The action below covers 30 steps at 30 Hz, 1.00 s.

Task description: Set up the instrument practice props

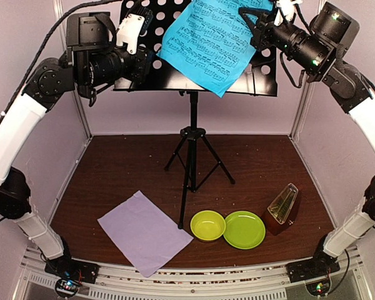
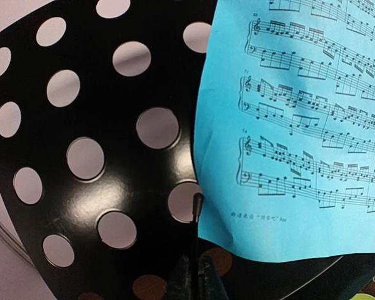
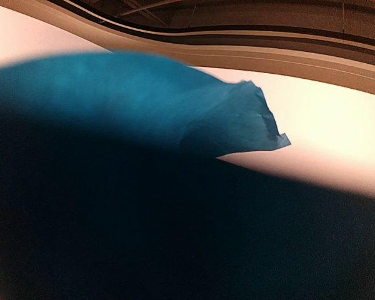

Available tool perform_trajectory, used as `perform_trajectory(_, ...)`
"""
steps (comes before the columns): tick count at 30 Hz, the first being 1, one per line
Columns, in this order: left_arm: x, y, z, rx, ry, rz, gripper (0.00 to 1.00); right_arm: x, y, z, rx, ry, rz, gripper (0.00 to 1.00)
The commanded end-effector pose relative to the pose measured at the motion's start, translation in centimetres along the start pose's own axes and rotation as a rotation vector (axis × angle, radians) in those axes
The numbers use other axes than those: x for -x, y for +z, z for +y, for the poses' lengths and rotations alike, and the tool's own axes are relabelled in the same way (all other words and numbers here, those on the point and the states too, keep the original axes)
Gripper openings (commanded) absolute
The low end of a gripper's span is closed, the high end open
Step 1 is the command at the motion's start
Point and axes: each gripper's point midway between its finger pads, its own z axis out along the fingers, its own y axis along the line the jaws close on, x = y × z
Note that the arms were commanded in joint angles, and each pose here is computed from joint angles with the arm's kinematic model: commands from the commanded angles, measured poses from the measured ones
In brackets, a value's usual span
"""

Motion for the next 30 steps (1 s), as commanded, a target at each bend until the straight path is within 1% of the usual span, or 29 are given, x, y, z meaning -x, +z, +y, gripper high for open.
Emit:
perform_trajectory(1,3.3,-2.1,2.0,0.019,-0.089,-0.155,0.00,0.9,-0.1,-0.9,-0.024,-0.014,-0.025,0.00)
perform_trajectory(5,4.3,-3.2,2.9,0.032,-0.128,-0.229,0.00,1.1,-0.3,-1.0,-0.029,-0.017,-0.028,0.00)
perform_trajectory(12,5.4,-4.1,2.9,0.015,-0.161,-0.341,0.00,1.7,-0.7,-1.0,-0.021,-0.003,-0.042,0.00)
perform_trajectory(14,5.6,-4.4,2.3,-0.019,-0.158,-0.383,0.00,1.8,-0.7,-1.0,-0.019,0.000,-0.042,0.00)
perform_trajectory(17,6.4,-5.3,0.7,-0.127,-0.126,-0.439,0.00,1.7,-0.8,-1.1,-0.026,-0.001,-0.037,0.00)
perform_trajectory(20,6.6,-5.7,-0.6,-0.205,-0.090,-0.442,0.00,1.7,-0.8,-1.5,-0.052,-0.012,-0.032,0.00)
perform_trajectory(26,6.5,-7.2,-0.7,-0.244,-0.100,-0.498,0.00,1.8,-0.7,-1.2,-0.040,-0.020,-0.037,0.00)
perform_trajectory(28,6.4,-7.1,-0.6,-0.236,-0.099,-0.501,0.00,1.9,-0.7,-1.2,-0.043,-0.030,-0.033,0.00)
perform_trajectory(30,6.0,-6.6,0.3,-0.175,-0.105,-0.473,0.00,1.9,-0.9,-1.4,-0.059,-0.052,-0.024,0.00)
